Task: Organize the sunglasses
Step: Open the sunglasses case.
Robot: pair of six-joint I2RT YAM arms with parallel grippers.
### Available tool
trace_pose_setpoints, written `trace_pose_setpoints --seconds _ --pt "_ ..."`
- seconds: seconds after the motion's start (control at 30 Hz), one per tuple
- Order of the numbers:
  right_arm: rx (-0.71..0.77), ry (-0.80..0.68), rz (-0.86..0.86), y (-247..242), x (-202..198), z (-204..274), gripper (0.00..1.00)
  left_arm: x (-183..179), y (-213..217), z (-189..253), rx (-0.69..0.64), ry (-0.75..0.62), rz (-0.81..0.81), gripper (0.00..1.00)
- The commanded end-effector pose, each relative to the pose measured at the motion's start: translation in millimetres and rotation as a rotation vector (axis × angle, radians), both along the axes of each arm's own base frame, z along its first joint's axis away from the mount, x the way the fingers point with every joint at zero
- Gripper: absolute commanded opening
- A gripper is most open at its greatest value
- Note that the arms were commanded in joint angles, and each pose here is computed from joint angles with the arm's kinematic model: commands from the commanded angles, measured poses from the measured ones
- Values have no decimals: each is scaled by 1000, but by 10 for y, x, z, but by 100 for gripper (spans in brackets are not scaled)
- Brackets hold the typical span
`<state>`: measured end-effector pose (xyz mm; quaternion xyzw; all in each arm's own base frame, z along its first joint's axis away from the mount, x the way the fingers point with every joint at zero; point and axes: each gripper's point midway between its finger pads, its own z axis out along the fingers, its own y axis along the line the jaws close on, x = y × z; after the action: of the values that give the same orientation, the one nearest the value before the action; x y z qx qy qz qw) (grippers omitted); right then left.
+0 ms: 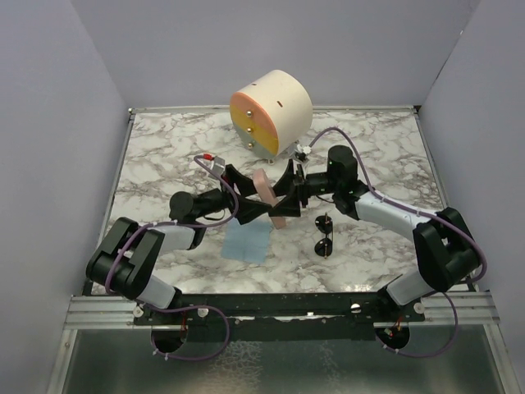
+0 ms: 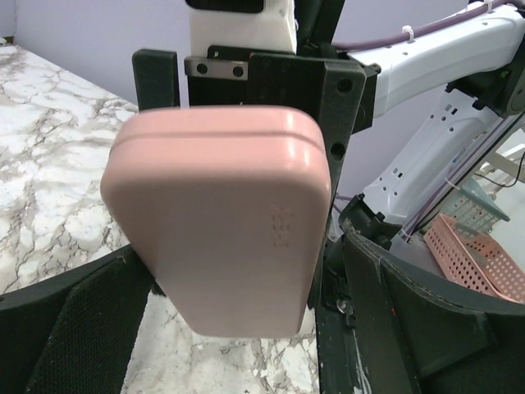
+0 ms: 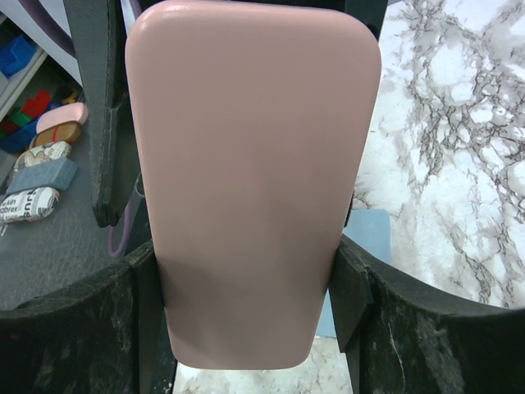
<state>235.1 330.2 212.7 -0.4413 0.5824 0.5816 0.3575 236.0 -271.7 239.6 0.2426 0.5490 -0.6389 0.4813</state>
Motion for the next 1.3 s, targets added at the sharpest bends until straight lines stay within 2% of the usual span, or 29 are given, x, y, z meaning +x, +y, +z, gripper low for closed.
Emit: trace_pose_setpoints --seconds 0.0,0.23,0.43,0.63,0.73,0.8,0.83,0.93,1.03,1.13,1.2,1.27 --pt "26 -38 8 88 37 101 1 -94 -3 428 -105 -219 -15 96" --pt "23 -45 6 110 56 116 1 -86 -18 424 -103 -217 -21 87" --pt "26 -66 -14 115 97 185 1 -102 -4 394 -101 -212 -14 92" --pt "30 -73 -22 116 109 212 1 -123 15 396 -102 -221 -4 91" --pt "27 -74 -28 112 112 199 1 -126 14 383 -99 -216 -6 84" --pt "26 -75 -29 107 107 195 1 -131 11 369 -96 -216 -11 75" --pt "27 -78 -31 105 107 199 1 -130 12 358 -94 -211 -12 74" --pt "29 -86 -40 97 110 221 1 -128 21 332 -92 -206 -4 77" --pt "30 -89 -48 91 115 237 1 -132 31 335 -93 -209 3 75" --pt "30 -89 -54 90 120 227 1 -144 21 349 -92 -210 -13 66" --pt "30 -89 -60 90 129 223 1 -151 11 352 -88 -212 -27 53" --pt "32 -92 -62 87 132 234 1 -151 8 352 -87 -209 -30 51"
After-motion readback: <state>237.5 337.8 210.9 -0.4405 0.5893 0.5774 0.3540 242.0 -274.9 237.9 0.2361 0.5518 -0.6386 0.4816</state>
